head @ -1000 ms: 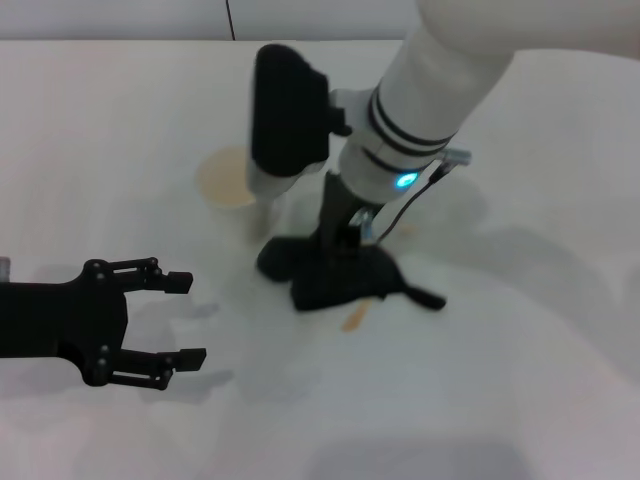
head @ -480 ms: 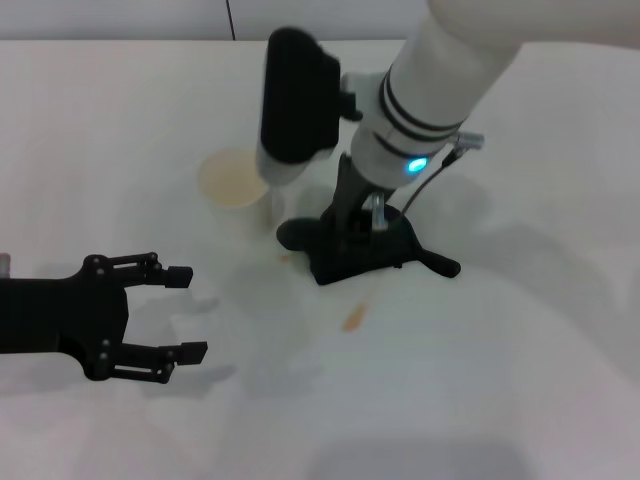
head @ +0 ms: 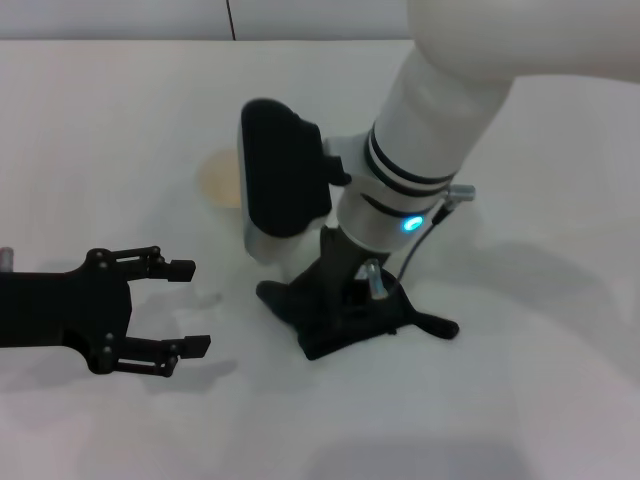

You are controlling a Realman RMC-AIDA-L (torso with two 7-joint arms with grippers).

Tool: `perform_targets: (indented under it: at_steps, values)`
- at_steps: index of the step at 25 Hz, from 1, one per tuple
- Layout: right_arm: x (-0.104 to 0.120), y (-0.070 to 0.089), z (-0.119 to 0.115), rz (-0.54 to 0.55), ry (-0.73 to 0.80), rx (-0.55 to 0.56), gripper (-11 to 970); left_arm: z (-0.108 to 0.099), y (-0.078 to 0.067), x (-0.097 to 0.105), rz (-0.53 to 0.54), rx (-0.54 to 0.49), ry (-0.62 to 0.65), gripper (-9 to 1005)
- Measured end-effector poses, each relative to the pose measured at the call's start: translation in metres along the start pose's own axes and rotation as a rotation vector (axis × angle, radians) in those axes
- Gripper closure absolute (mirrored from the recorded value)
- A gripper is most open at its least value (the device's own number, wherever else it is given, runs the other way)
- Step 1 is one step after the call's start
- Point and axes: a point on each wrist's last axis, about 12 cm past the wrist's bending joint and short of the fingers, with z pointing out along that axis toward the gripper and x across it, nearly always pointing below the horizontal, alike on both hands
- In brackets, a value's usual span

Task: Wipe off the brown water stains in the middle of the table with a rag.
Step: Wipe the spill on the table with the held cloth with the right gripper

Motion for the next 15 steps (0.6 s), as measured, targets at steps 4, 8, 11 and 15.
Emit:
perform_targets:
  at_steps: [4,8,11,15]
  values:
    - [0.013,-0.006,0.004,0.028,0.030,0.021,900,0.001,-0.001,0.000,-0.001,0.003,-0.003,121]
    - [0.034,-0.026,0.000,0.088,0.059,0.109,900,0.003,-0.002,0.001,-0.006,0.005,-0.006,121]
    - [0.045,-0.040,-0.006,0.118,0.058,0.183,900,0.003,-0.002,0.001,-0.010,0.006,-0.008,120]
    - [0.054,-0.050,-0.009,0.138,0.063,0.245,900,0.004,-0.003,0.001,-0.011,0.009,-0.011,120]
